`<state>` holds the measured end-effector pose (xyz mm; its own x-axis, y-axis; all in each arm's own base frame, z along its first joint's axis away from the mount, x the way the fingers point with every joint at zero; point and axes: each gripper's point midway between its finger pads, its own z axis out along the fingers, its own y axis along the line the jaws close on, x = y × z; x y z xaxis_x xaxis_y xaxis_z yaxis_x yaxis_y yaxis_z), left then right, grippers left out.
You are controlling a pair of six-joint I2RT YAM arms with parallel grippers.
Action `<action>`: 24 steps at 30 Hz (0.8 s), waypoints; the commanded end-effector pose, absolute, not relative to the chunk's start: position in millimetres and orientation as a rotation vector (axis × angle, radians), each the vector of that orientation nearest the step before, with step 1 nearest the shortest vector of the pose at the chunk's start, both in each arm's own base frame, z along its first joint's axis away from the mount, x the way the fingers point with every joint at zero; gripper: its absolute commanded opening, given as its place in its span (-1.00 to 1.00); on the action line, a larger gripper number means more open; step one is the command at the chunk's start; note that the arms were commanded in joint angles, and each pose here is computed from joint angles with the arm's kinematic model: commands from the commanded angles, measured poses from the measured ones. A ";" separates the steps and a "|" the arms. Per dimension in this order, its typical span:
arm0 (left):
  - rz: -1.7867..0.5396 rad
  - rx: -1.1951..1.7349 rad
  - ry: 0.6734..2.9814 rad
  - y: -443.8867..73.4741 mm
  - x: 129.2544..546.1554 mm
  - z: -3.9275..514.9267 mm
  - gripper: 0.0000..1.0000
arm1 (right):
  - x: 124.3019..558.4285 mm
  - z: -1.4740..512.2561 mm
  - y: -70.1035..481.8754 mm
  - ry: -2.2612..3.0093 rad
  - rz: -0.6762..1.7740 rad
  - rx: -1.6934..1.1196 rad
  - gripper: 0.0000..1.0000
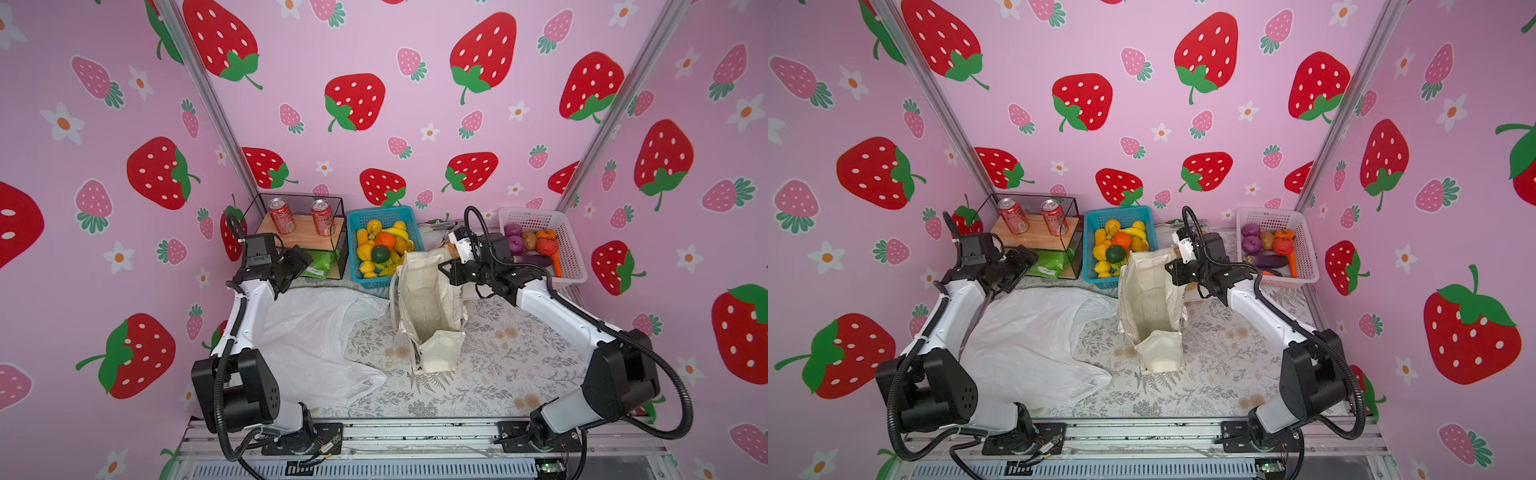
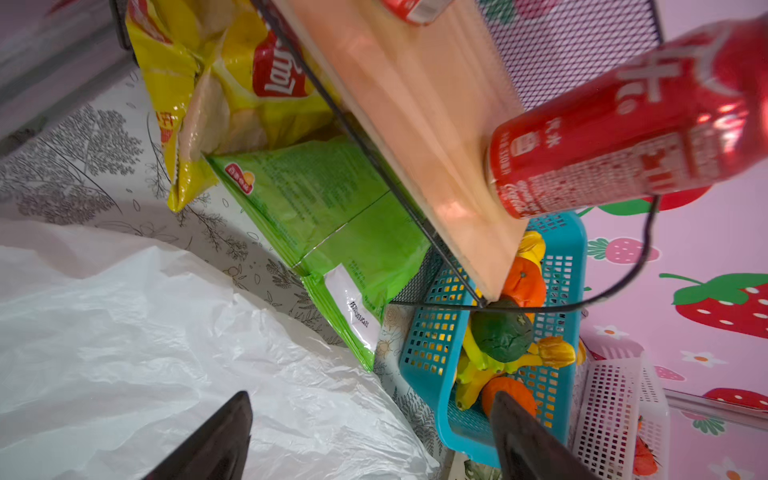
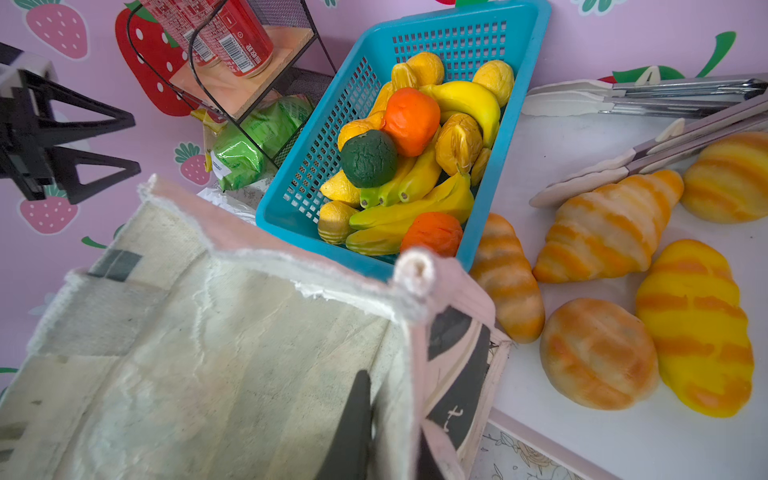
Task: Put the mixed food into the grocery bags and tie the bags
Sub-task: 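Reach the left gripper to the shelf and grasp the green chip bag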
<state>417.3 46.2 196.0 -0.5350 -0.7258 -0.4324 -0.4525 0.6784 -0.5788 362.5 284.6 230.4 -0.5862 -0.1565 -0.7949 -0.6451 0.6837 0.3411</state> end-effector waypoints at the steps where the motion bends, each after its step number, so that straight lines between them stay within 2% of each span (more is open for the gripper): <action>1: -0.605 -0.915 2.197 40.0 432.2 185.5 0.81 | 361.4 239.4 286.6 2.071 0.822 -0.639 -0.92; 16: -0.633 -0.931 2.242 13.0 461.3 134.4 0.78 | 361.7 233.5 289.7 2.086 0.838 -0.648 -0.92; 19: -0.642 -0.943 2.238 10.5 468.1 125.3 0.64 | 361.7 232.6 290.3 2.088 0.842 -0.649 -0.92; 24: -0.650 -0.959 2.207 12.2 476.2 116.2 0.24 | 361.0 230.1 290.6 2.095 0.845 -0.653 -0.92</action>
